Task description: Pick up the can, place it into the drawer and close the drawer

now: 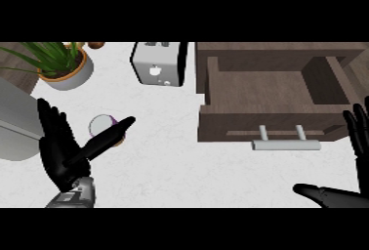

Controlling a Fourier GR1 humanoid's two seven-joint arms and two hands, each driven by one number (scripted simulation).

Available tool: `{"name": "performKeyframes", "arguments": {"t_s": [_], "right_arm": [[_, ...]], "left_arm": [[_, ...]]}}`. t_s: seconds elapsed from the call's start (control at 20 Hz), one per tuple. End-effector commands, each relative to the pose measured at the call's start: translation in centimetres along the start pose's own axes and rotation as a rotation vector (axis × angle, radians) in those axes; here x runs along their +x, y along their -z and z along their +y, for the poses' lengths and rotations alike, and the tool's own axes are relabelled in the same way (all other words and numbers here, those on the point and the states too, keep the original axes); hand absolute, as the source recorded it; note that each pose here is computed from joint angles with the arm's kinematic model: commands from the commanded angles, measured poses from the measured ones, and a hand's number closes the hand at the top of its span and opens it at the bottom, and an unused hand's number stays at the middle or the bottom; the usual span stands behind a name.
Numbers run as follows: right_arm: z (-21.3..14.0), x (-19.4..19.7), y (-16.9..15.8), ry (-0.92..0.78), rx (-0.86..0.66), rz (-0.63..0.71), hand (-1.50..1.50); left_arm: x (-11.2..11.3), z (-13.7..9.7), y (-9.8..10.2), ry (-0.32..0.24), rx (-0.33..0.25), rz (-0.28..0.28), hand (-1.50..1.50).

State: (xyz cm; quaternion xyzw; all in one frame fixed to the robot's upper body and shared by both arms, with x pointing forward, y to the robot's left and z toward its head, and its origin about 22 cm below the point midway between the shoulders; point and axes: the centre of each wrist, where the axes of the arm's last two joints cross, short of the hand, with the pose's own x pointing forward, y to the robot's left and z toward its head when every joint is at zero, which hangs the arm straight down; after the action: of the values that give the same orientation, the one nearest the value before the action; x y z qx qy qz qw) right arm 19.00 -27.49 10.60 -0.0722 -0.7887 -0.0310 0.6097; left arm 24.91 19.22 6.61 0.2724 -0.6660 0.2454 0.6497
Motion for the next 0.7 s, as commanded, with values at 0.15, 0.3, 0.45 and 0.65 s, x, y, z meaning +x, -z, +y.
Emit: {"name": "performKeyframes", "arguments": {"t_s": [0.15,0.3,0.45,0.65], "right_arm": [[0.3,1.8,0.4,-0.014,0.001,-0.017,-1.50],[-1.8,0.1,-1.1,0.009,-0.009,-0.007,-1.50],[-2.6,1.1,-1.5,-0.016,0.002,0.002,-1.50],[0.1,2.0,-2.4,-0.002,-0.015,-0.015,-1.50]], "left_arm": [[-4.4,-2.1,-0.6,0.043,0.015,0.036,-1.50],[-7.2,-0.6,-1.2,0.055,0.034,0.055,-1.50],[-8.3,0.4,-0.9,0.065,0.057,0.063,-1.50],[-9.8,0.3,0.9,0.030,0.096,0.077,-1.50]]}}
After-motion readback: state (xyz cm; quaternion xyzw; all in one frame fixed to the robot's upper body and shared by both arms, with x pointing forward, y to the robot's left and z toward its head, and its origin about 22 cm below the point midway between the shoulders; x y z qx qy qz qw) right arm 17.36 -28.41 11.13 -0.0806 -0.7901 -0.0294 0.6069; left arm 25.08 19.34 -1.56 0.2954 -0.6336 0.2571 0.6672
